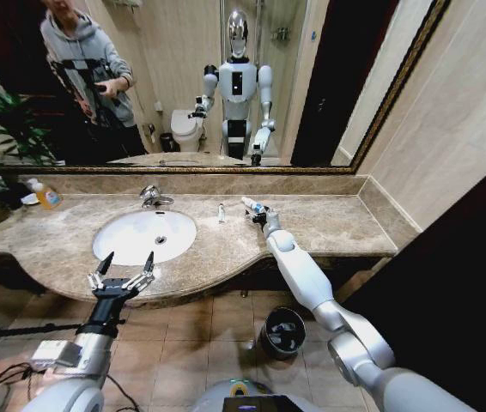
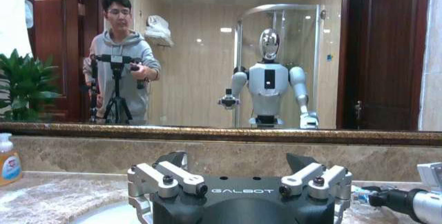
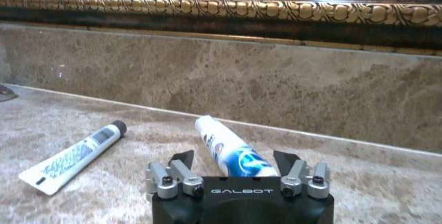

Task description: Pick up the trash from the sink and place it in the trash bin.

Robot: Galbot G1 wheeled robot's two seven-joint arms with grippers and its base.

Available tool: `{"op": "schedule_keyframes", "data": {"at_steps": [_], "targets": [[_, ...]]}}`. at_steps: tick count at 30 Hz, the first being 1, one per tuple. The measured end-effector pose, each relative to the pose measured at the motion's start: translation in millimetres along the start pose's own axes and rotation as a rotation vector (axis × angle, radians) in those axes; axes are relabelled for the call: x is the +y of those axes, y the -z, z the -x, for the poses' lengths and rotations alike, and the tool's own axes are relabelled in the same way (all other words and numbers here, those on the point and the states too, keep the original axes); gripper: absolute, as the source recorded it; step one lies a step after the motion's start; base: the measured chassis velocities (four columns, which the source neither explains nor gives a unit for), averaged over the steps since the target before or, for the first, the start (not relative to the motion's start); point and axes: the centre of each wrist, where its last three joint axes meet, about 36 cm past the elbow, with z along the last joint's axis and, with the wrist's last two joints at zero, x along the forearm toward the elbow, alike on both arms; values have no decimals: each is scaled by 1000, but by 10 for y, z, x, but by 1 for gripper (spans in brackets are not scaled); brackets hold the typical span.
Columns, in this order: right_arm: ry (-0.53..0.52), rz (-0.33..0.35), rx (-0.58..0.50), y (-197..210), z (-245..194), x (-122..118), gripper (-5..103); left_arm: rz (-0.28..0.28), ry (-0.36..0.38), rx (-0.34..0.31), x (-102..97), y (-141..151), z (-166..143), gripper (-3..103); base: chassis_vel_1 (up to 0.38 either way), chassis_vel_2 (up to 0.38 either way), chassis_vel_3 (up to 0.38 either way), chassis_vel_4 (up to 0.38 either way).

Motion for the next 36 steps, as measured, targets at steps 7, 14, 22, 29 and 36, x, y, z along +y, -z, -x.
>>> {"op": "schedule_keyframes", "data": {"at_steps": [7,14,22,29,36], "targets": [[13,0,8,-36,1,-1,58,0,0,0,0,0,0,100,0,0,0,0],[20,-1,7,-136,-93,-18,30,0,0,0,0,0,0,100,0,0,0,0],[13,-1,-14,-134,-202,-92,27,0,0,0,0,0,0,100,0,0,0,0],[-50,-10,-106,-6,-653,-388,27,0,0,0,0,0,0,100,0,0,0,0],[-124,22,-146,0,-1551,-554,27,0,0,0,0,0,0,100,0,0,0,0]]}}
